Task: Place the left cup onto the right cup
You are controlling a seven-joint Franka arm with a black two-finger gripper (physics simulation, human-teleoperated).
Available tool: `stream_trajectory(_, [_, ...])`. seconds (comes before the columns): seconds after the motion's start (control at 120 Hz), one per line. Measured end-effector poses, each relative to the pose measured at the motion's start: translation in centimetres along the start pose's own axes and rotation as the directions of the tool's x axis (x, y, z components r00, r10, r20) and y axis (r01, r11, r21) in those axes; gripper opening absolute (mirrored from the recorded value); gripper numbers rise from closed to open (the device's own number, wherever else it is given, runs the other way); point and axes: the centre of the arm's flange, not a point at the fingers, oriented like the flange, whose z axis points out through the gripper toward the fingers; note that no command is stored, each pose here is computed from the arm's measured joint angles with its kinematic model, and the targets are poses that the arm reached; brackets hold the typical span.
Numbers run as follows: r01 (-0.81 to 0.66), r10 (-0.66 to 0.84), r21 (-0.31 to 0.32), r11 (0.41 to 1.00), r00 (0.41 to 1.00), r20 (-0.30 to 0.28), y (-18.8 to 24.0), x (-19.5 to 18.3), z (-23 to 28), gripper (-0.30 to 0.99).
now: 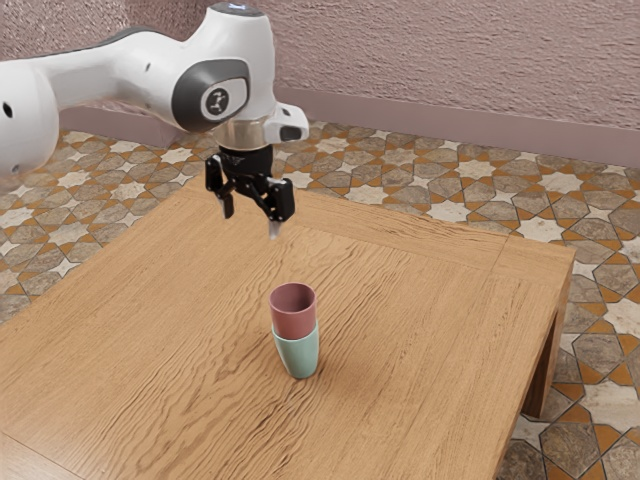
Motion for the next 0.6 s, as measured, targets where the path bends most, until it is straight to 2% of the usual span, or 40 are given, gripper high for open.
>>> stream_trajectory(0.6, [-0.075, 0.075, -0.025, 0.997, 0.997, -0.008, -2.3, -2.0, -3.8, 0.69])
